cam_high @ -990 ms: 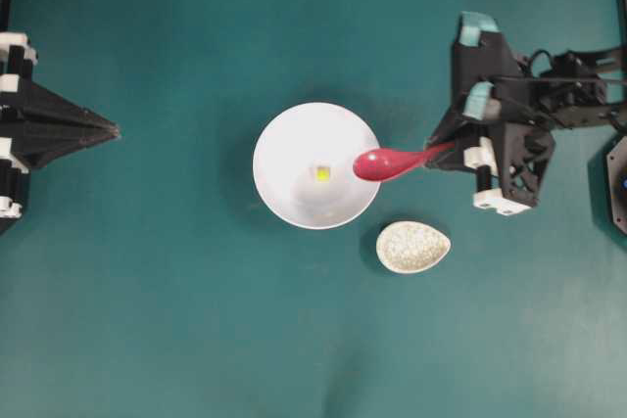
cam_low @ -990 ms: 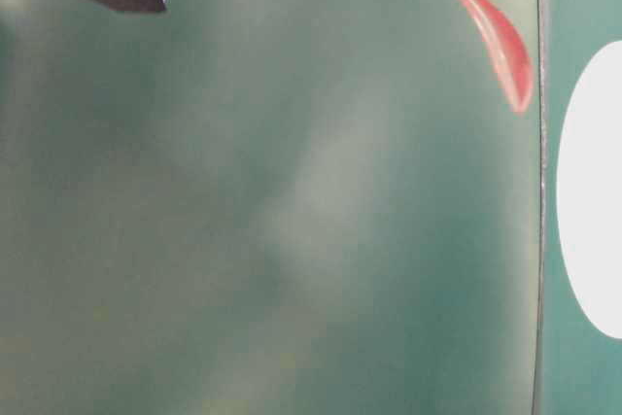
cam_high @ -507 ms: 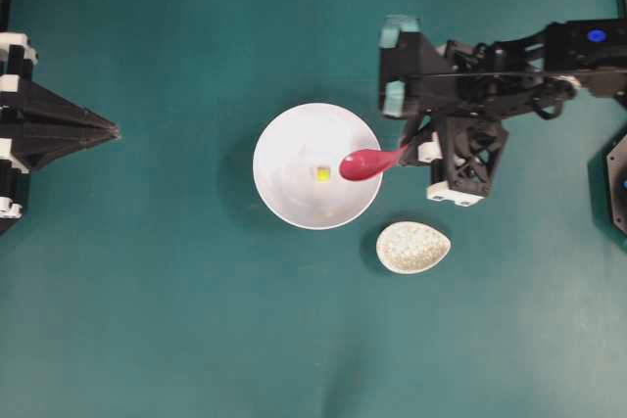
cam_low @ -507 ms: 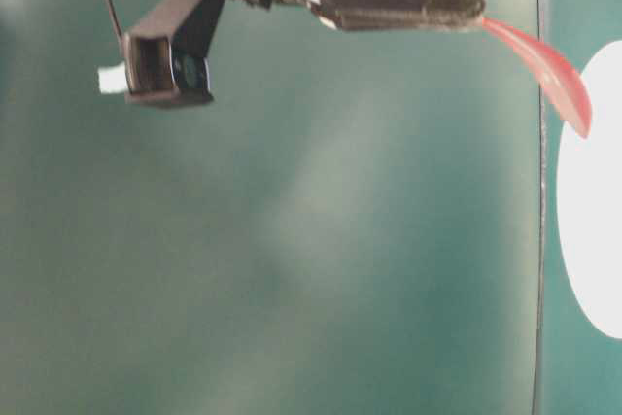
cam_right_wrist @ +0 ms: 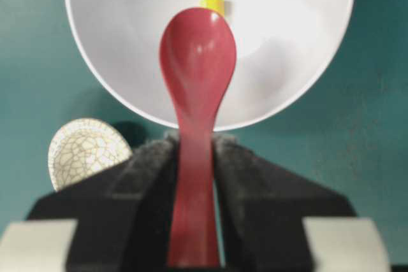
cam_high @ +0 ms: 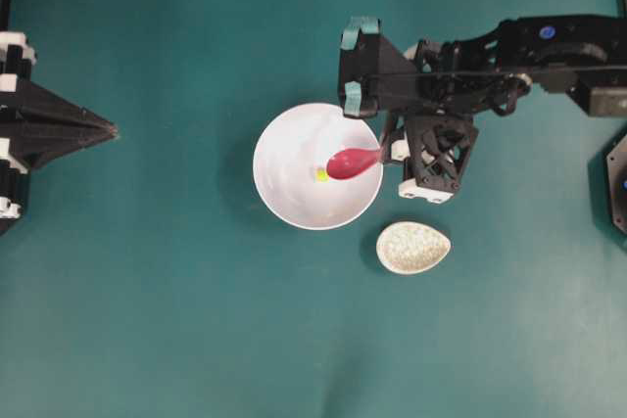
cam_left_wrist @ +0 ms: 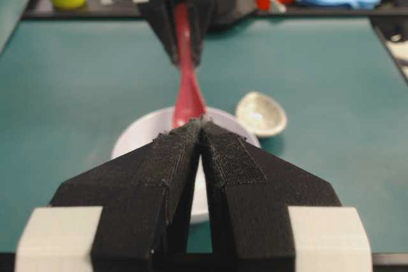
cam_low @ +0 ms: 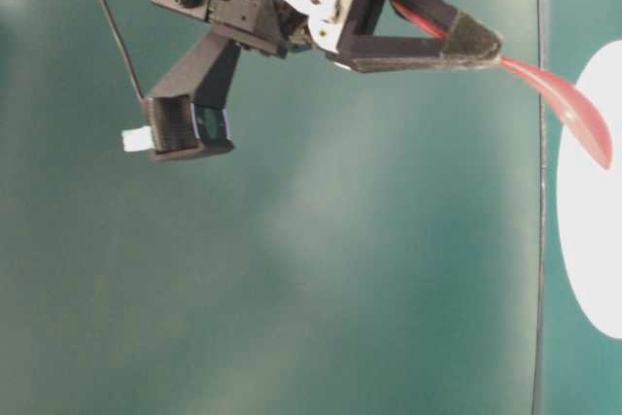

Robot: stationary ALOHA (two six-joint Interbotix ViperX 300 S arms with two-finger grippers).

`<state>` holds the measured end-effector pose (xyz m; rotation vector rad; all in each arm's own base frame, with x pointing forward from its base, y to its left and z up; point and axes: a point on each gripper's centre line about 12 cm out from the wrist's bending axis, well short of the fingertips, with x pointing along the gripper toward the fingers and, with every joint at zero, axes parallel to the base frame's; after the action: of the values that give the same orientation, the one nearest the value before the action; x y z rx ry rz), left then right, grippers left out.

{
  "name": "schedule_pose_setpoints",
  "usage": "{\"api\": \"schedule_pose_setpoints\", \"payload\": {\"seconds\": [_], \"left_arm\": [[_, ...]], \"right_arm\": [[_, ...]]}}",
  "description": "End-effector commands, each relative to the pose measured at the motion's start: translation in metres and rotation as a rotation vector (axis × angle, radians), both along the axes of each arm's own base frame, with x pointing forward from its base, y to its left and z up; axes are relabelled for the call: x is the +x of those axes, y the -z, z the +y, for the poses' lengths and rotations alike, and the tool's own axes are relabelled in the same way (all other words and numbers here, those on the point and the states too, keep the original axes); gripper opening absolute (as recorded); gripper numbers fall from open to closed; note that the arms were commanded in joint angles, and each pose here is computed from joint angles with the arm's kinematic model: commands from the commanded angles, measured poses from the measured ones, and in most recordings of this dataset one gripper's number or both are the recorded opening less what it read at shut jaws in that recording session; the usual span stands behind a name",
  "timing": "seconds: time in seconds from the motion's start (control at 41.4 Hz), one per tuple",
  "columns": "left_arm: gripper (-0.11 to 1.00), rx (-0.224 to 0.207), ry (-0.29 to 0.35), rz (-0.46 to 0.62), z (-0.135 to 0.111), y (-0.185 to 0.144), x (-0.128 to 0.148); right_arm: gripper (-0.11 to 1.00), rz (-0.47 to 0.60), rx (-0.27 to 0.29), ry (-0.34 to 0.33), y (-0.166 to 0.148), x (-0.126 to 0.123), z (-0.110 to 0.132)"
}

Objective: Scoop the yellow hexagonal prism block from the bowl with a spoon using the right arm.

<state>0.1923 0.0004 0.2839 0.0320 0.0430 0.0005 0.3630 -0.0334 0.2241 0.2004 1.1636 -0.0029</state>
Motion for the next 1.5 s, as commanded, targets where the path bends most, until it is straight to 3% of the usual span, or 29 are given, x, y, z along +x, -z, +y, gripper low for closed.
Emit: {"api": "schedule_pose_setpoints", "payload": {"seconds": [0.0,0.435,1.473], "left_arm": [[0.06,0.005,0.001,-0.031,0.000,-0.012,0.002],[0.06,0.005,0.001,-0.031,0.000,-0.012,0.002],[0.06,0.008,0.001,-0.029,0.000,-0.012,0.002]], "right_arm": [[0.25,-0.030,-0.001,0.017,-0.010,0.005,-0.003],[0.25,0.039,0.013,0.027,0.013,0.010,-0.005],[0.25,0.115,0.043,0.018,0.026,0.024,-0.005]]}}
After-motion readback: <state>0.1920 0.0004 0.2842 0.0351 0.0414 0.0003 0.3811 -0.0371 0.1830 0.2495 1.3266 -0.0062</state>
